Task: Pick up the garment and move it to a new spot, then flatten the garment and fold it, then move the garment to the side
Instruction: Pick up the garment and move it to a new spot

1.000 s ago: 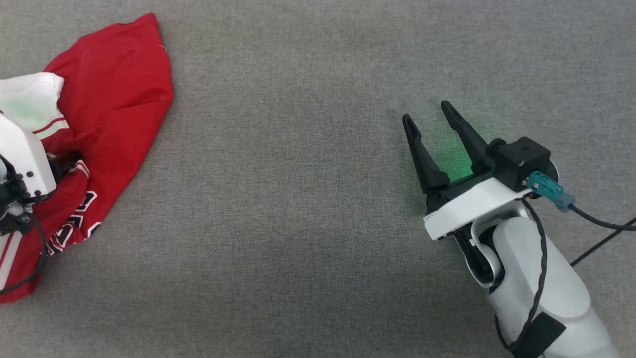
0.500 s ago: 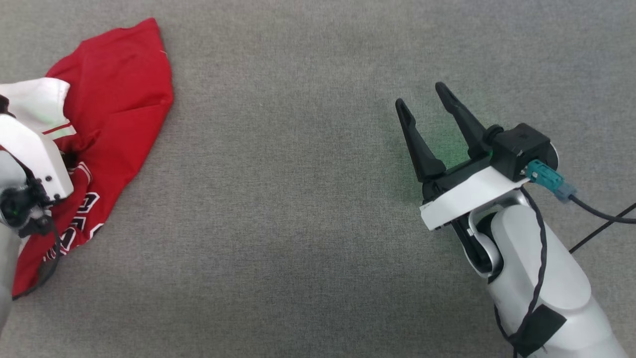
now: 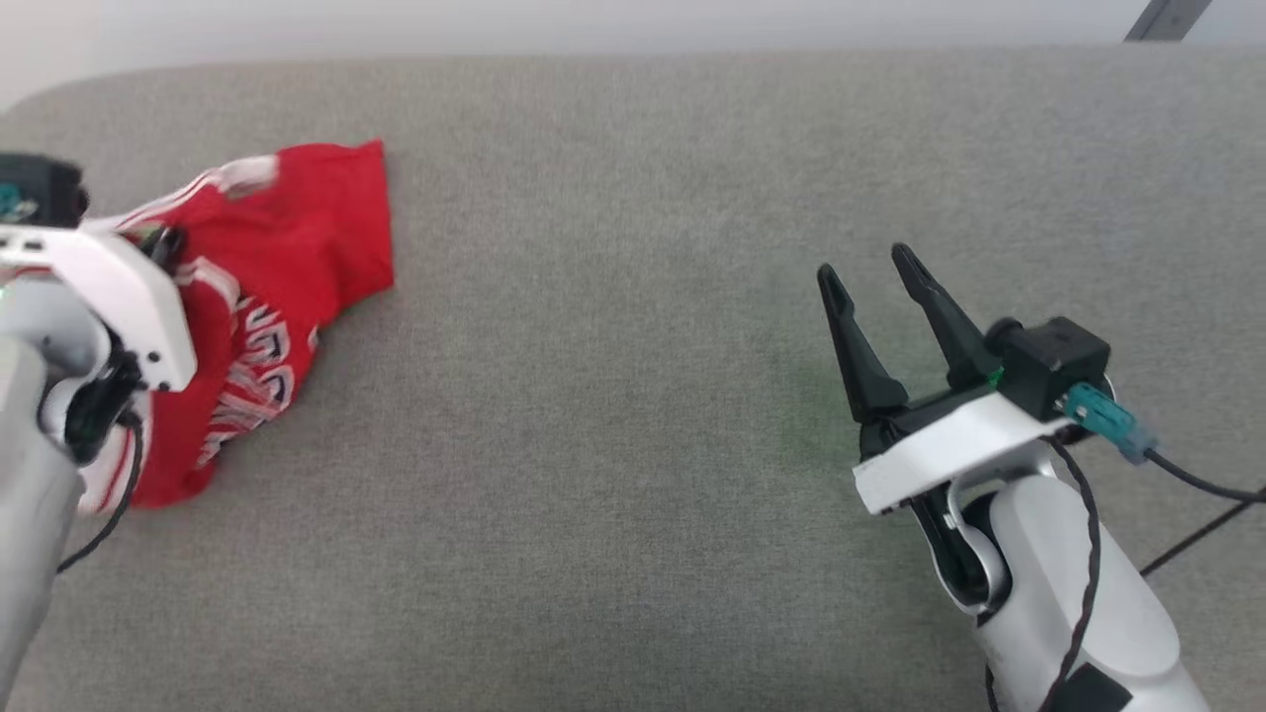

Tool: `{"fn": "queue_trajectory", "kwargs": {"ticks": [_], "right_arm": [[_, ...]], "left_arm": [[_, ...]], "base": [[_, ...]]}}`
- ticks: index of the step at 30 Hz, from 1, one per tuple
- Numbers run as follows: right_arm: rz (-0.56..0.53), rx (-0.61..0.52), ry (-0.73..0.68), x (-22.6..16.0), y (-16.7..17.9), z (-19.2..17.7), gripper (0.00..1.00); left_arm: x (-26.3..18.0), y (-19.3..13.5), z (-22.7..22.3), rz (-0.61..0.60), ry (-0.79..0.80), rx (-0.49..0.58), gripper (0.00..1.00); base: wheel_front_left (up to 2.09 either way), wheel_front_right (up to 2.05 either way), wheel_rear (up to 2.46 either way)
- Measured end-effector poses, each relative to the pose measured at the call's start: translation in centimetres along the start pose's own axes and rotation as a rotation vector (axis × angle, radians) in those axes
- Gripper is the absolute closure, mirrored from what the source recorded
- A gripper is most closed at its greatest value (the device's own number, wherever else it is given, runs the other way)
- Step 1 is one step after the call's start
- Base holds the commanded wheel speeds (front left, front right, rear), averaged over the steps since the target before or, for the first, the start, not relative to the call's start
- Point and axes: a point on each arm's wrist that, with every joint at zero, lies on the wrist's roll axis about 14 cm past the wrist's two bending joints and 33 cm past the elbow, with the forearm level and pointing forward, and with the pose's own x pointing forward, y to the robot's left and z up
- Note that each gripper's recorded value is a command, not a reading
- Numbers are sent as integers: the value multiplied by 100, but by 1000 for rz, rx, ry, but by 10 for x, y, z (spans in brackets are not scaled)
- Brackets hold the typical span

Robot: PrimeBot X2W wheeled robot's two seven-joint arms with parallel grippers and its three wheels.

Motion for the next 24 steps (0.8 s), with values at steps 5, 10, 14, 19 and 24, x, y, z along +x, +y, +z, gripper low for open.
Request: {"fn": "queue_trajectory", "kwargs": {"ticks": [5,10,14,19,24], "right_arm": [[-62,11,-32,-17,-14,13,0],[-133,20,-72,-32,-33,26,0],[-197,31,-105,-45,-50,37,0],[-325,40,-143,-70,-88,48,0],[-456,56,-167,-100,-124,54,0]], "left_arm": [[-3,-51,52,-136,-144,123,100],[-6,-141,96,-361,-257,232,100],[-13,-225,104,-573,-276,327,100],[-15,-315,97,-789,-239,390,100],[-9,-387,74,-942,-183,441,100]], "base": [[0,0,0],[0,0,0],[0,0,0],[0,0,0],[0,0,0]]}}
